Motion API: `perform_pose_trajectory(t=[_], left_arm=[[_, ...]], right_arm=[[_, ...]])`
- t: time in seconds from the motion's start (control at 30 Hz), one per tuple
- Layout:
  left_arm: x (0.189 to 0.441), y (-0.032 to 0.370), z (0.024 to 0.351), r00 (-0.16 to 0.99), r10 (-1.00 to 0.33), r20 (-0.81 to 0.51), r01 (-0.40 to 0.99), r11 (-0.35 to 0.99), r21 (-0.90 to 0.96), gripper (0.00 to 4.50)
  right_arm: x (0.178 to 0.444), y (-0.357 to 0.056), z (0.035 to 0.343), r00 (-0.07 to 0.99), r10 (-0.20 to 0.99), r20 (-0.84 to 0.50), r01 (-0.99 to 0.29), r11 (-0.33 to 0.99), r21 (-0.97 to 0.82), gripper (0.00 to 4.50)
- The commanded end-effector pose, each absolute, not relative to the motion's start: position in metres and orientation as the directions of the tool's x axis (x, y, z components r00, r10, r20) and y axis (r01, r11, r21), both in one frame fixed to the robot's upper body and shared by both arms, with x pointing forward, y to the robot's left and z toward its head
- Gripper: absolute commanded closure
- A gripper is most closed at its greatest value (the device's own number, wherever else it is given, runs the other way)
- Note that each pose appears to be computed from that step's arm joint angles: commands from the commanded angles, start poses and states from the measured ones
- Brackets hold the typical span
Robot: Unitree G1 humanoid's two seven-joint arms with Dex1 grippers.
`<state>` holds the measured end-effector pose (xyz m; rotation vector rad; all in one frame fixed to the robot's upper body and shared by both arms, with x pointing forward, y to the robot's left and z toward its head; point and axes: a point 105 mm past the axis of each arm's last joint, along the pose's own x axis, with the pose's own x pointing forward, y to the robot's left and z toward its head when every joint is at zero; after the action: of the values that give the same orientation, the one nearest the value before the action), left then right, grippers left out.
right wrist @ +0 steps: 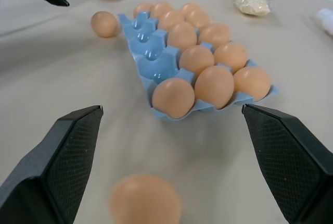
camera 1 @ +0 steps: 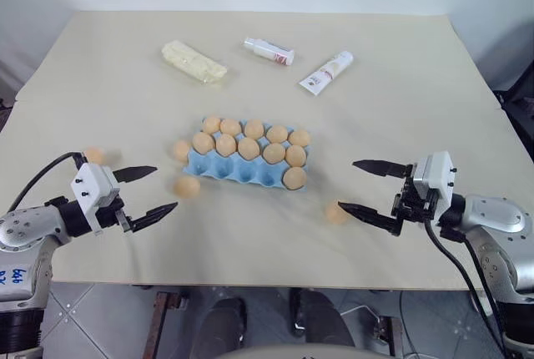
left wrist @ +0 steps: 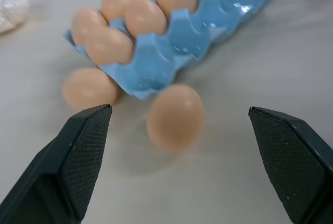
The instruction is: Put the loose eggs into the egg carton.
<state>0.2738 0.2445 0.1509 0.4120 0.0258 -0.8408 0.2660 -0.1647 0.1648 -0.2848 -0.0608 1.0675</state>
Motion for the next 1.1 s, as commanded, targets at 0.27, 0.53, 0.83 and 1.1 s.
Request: perform_pose_trajectory(t=[0.27,0.53,0.83,1.1], left_arm=[[0.276,0.219,0.153,0.582,-0.802,-0.136,0.788,0.514,0.339,0.01],[0.267,0.184,0.143,0.378,-0.903,-0.203,0.890,0.294,0.349,0.01],[0.256,0.181,0.130,0.306,-0.917,-0.257,0.926,0.223,0.306,0.01],[0.250,0.191,0.131,0.376,-0.893,-0.248,0.905,0.296,0.307,0.00]], right_arm=[[0.249,-0.179,0.162,0.505,0.851,-0.144,-0.844,0.453,-0.287,0.00],[0.233,-0.180,0.133,0.435,0.857,-0.275,-0.888,0.358,-0.288,0.00],[0.268,-0.166,0.107,0.395,0.864,-0.312,-0.909,0.321,-0.265,0.00],[0.280,-0.152,0.102,0.355,0.892,-0.280,-0.923,0.287,-0.257,1.20]])
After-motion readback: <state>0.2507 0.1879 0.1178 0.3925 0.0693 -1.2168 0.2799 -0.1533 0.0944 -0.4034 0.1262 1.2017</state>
